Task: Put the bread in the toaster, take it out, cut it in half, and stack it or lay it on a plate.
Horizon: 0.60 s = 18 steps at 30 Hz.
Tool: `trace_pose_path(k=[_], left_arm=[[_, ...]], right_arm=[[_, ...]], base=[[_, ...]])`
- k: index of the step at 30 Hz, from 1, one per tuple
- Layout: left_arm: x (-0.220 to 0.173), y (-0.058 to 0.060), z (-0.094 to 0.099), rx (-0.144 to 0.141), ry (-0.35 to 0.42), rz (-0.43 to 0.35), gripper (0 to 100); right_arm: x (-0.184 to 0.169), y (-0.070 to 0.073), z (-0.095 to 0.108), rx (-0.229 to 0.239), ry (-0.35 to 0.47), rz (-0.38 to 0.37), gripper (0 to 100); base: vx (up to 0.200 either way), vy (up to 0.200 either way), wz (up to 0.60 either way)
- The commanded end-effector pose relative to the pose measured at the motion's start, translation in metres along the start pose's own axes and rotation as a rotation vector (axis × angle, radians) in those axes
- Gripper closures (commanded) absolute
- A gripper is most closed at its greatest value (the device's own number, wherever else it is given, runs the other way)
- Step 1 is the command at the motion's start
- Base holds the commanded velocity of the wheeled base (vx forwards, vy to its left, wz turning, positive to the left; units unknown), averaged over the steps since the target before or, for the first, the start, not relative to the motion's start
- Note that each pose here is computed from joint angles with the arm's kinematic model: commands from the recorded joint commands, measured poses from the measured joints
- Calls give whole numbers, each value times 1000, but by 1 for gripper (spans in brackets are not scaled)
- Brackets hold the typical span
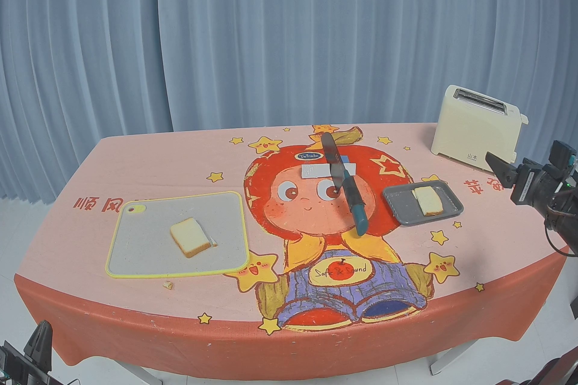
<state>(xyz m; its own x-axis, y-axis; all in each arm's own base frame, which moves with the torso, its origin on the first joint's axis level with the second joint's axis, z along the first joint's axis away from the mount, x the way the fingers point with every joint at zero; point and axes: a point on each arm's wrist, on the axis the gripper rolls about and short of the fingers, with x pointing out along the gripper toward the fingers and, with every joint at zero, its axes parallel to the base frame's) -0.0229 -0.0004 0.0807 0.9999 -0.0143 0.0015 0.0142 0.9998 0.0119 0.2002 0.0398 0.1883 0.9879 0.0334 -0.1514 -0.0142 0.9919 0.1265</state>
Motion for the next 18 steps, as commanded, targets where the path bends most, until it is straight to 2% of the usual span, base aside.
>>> trace_pose_path(k=[1, 2, 7, 11, 14, 18], left_arm=[[0, 0, -5, 0, 1, 0, 100], [0, 0, -5, 0, 1, 0, 100], [0, 0, -5, 0, 1, 0, 100], [0, 0, -5, 0, 1, 0, 100], [0, 0, -5, 0, 1, 0, 100], [0, 0, -5, 0, 1, 0, 100]], right_arm=[[-26, -7, 6, 13, -67, -7, 0], [-39, -18, 12, 23, -118, -55, 0], [-66, -30, 18, 37, -204, -110, 0], [-78, -33, 20, 34, -244, -122, 0], [-83, -33, 19, 9, -256, -124, 0], [-90, -33, 19, 5, -269, -96, 0]], base=[[0, 0, 0], [0, 0, 0], [0, 0, 0], [0, 0, 0], [0, 0, 0], [0, 0, 0]])
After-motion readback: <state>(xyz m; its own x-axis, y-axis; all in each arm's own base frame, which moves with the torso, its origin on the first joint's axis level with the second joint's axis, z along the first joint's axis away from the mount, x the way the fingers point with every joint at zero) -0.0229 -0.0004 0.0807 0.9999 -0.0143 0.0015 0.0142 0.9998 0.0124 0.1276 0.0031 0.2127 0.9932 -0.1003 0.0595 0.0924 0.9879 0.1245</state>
